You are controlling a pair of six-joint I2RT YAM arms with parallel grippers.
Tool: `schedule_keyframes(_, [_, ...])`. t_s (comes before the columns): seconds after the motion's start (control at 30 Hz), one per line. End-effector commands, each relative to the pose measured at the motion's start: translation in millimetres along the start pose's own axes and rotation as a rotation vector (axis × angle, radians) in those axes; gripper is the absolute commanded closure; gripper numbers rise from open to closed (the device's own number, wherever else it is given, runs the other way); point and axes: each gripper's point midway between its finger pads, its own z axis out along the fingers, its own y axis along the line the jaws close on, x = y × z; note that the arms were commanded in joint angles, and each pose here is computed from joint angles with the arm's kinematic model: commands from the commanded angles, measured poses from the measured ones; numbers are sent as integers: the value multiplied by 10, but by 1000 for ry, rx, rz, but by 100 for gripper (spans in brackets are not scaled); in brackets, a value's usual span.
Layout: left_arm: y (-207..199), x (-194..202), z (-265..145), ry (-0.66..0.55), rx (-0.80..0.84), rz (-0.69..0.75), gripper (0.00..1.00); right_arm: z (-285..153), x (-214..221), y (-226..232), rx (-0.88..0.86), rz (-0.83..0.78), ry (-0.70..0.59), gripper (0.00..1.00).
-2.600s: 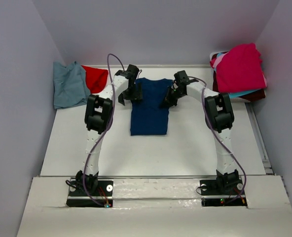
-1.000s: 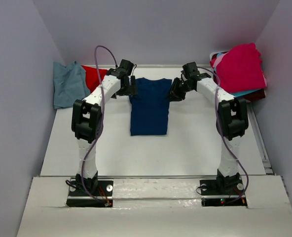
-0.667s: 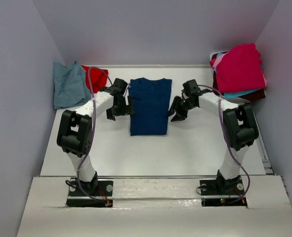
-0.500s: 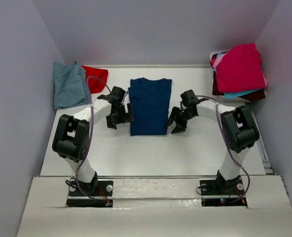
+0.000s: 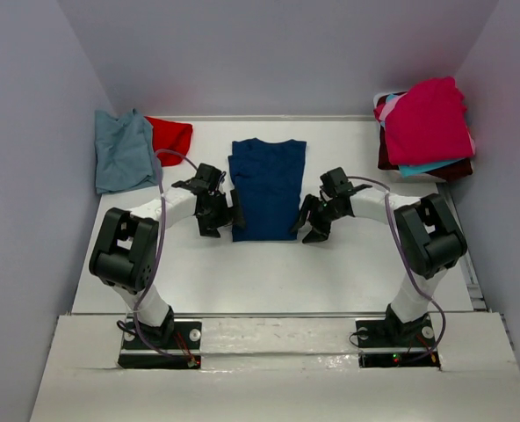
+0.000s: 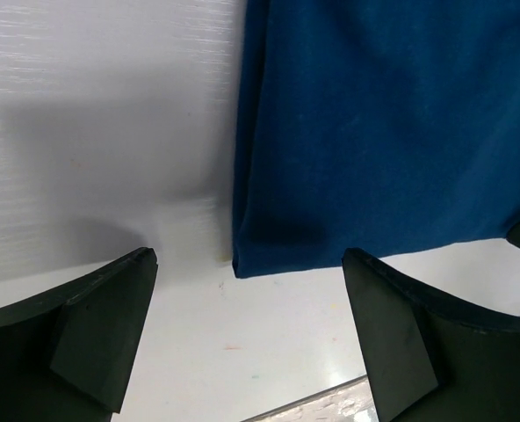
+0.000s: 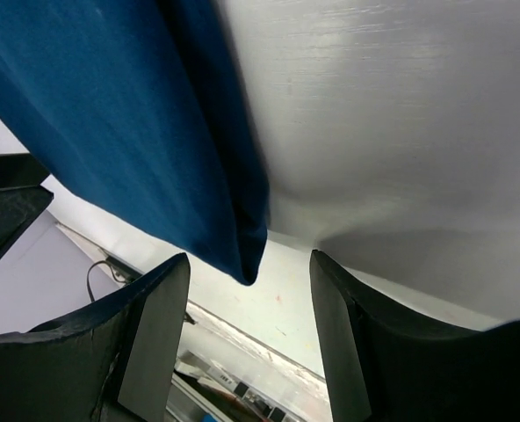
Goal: Fold and stack the t-shirts
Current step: Fold the tshirt
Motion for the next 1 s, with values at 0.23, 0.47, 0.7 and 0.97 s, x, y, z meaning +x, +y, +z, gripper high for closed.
schedule_keyframes(0.23, [-142, 216, 71, 53, 135, -71, 1, 25, 16, 86, -71, 10, -21, 38])
schedule_keyframes(0.47, [-122, 404, 110, 105, 181, -132, 1, 58, 32, 69, -84, 37, -21, 39])
schedule_keyframes(0.7, [1, 574, 114, 139, 181, -188, 1, 81, 66, 24, -98, 61, -27, 40])
schedule_keyframes(0.97, [132, 699, 209, 161, 176, -244, 1, 119, 92, 0, -123, 92, -29, 46])
